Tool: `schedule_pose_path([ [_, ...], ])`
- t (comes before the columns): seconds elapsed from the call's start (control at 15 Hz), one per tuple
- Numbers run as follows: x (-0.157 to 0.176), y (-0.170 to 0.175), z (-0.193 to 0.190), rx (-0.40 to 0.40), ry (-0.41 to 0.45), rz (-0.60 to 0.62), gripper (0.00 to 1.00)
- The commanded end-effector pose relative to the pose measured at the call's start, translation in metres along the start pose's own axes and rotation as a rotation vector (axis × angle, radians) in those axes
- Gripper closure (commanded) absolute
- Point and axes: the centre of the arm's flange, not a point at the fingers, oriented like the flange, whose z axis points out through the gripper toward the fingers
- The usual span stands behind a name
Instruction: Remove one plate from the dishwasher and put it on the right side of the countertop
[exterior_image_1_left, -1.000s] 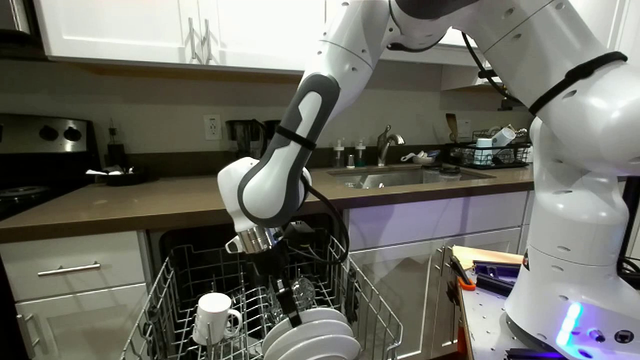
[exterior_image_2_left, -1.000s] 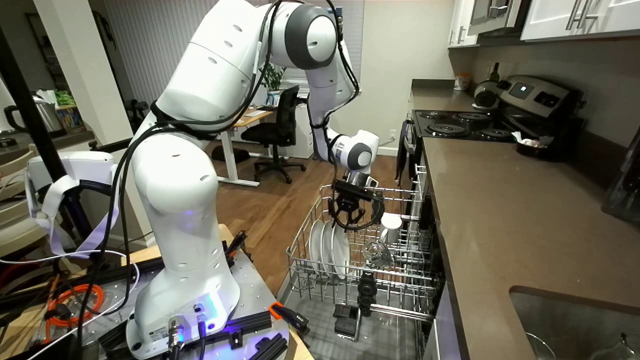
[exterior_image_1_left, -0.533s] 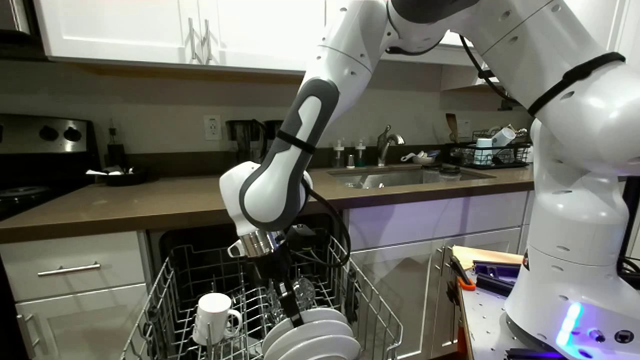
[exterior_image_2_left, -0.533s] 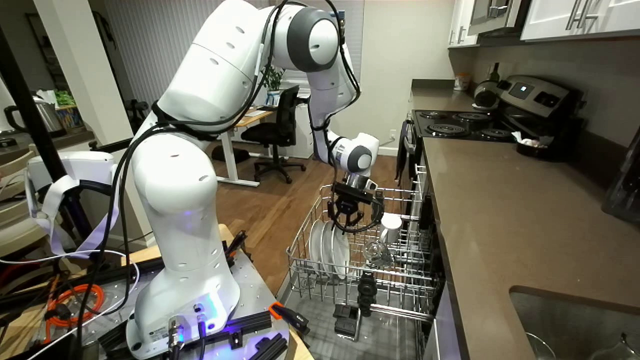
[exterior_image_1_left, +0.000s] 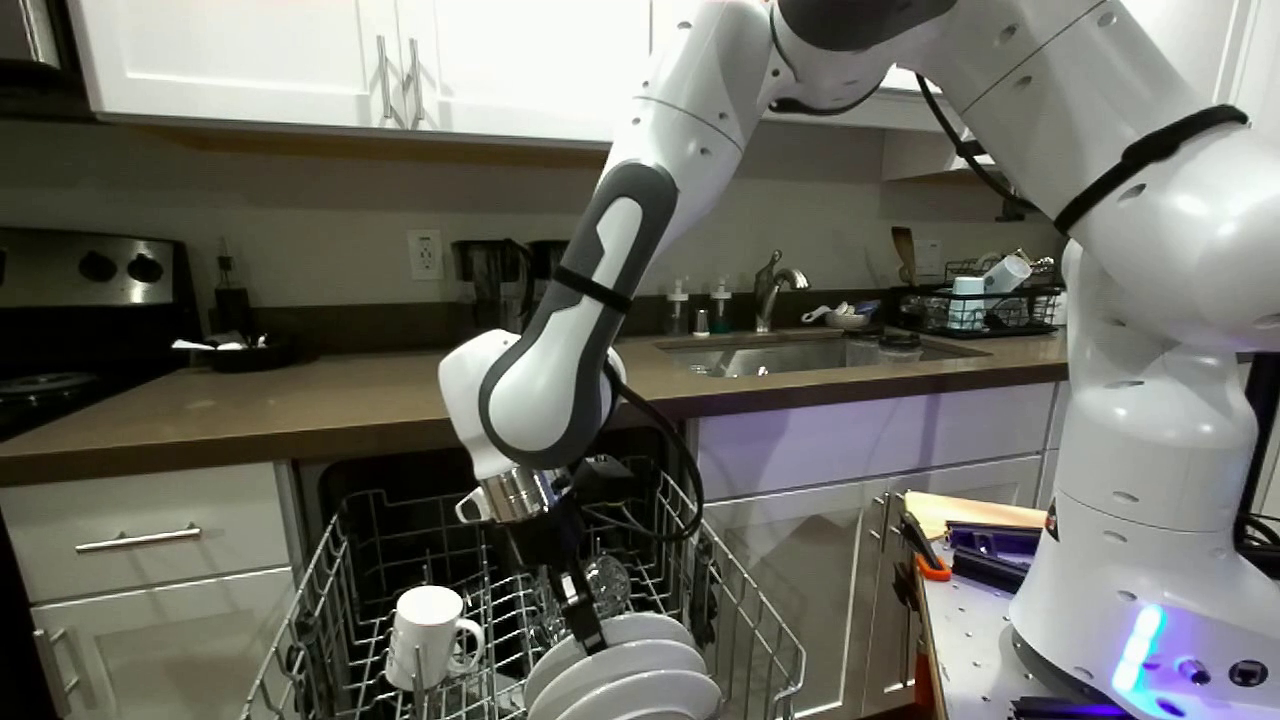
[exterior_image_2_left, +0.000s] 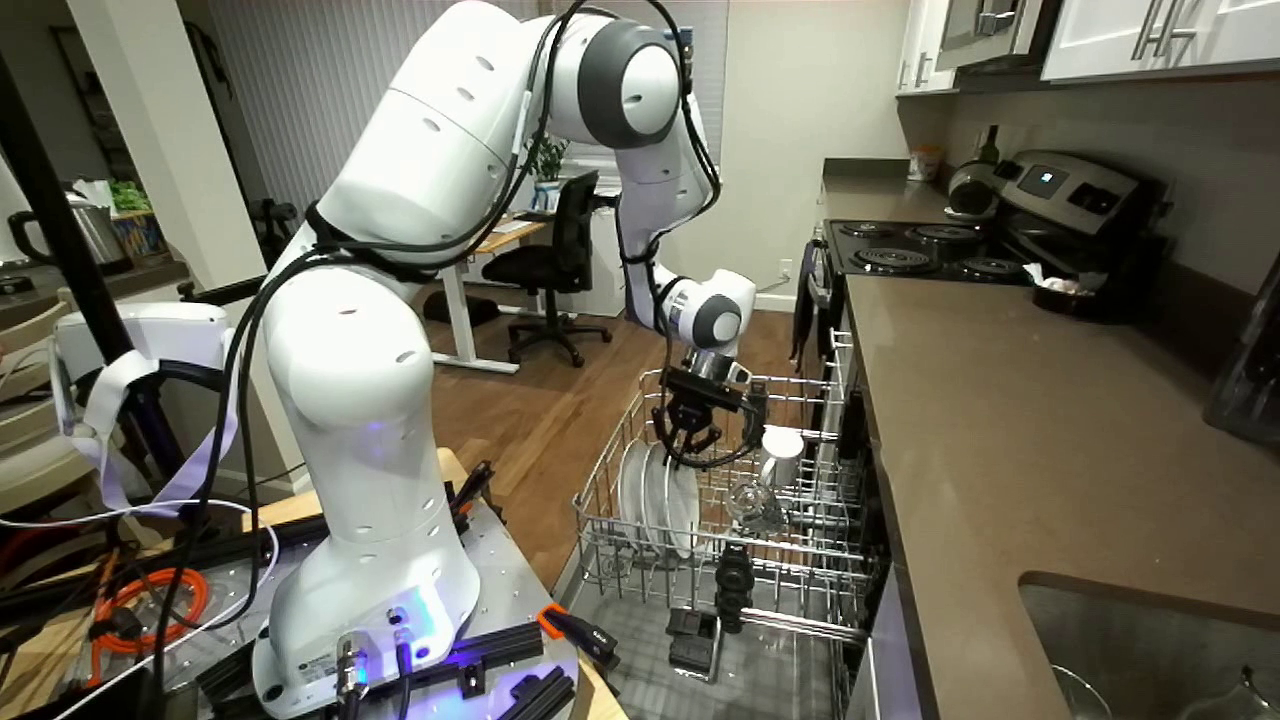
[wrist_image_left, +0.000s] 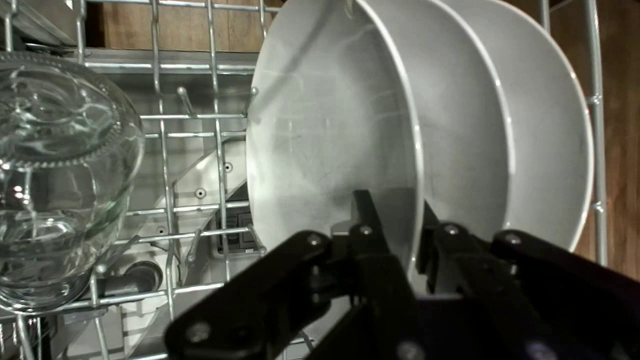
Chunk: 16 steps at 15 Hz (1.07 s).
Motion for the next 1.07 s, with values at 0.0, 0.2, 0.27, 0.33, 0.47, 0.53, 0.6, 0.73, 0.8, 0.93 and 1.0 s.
schedule_pose_path([
  [0.0, 0.002, 0.004, 0.003, 0.033, 0.011, -0.02, 0.58],
  [0.2, 0.001, 0.003, 0.003, 0.047, 0.008, -0.018, 0.92],
  [0.27, 0.0, 0.003, 0.0, 0.053, 0.006, -0.007, 0.96],
  [0.33, -0.003, 0.004, -0.005, 0.063, 0.003, -0.002, 0.93],
  [0.47, -0.007, 0.009, -0.013, 0.077, 0.01, 0.009, 0.93],
  [0.53, -0.008, 0.011, -0.016, 0.083, 0.013, 0.017, 0.93],
  [0.6, -0.01, 0.013, -0.021, 0.093, 0.015, 0.023, 0.93],
  [0.73, -0.014, 0.016, -0.031, 0.104, 0.016, 0.048, 0.93],
  [0.8, -0.016, 0.017, -0.036, 0.112, 0.017, 0.054, 0.94],
  [0.93, -0.018, 0.014, -0.045, 0.117, 0.017, 0.07, 0.94],
  [1.0, -0.02, 0.013, -0.05, 0.119, 0.018, 0.072, 0.93],
])
